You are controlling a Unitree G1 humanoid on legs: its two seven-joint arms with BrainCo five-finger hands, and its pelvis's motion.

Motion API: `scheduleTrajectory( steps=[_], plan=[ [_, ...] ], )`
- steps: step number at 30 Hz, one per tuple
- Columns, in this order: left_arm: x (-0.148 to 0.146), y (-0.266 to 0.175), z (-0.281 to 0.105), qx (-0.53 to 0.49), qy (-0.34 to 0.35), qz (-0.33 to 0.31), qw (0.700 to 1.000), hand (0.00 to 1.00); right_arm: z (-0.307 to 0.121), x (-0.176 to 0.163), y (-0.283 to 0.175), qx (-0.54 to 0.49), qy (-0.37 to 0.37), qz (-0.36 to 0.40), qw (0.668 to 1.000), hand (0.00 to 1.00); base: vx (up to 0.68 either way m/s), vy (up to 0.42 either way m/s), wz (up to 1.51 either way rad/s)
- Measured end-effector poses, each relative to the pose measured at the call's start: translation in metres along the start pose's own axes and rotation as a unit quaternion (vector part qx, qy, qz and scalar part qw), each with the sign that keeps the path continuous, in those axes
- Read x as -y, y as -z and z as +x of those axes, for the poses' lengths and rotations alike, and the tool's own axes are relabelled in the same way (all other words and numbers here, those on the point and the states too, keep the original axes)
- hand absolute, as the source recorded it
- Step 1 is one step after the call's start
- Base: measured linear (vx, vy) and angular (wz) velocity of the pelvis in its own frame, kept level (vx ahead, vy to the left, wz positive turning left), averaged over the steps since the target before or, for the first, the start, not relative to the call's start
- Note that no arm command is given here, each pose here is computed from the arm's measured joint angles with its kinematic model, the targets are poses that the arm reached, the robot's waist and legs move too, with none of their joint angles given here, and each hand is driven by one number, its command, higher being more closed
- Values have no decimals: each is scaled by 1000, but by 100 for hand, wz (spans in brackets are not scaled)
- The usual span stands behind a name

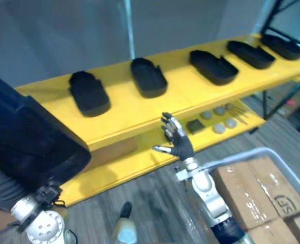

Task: Walk over and take plastic housings, then place them on the shelf

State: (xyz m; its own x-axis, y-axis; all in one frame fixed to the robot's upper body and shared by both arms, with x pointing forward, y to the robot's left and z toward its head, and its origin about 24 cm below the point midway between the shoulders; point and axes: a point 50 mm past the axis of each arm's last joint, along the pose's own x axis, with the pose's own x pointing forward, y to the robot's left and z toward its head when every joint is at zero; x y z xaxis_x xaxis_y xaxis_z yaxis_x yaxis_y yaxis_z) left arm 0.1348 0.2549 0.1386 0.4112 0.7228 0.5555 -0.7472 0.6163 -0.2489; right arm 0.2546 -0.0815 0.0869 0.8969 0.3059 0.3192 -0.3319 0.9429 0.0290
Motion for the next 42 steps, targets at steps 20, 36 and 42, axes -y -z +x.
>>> scheduleTrajectory(
  steps=[20,36,42],
  plan=[
    [36,12,-5,-13,53,-42,998,100,-17,24,-17,74,34,-13,997,0,-74,6,38],
    [51,7,-16,5,106,-61,993,100,-31,33,-19,103,101,-21,989,0,-58,2,7],
    [49,0,8,74,135,-32,988,100,-39,60,-27,129,193,-36,972,0,135,164,14]
  ],
)
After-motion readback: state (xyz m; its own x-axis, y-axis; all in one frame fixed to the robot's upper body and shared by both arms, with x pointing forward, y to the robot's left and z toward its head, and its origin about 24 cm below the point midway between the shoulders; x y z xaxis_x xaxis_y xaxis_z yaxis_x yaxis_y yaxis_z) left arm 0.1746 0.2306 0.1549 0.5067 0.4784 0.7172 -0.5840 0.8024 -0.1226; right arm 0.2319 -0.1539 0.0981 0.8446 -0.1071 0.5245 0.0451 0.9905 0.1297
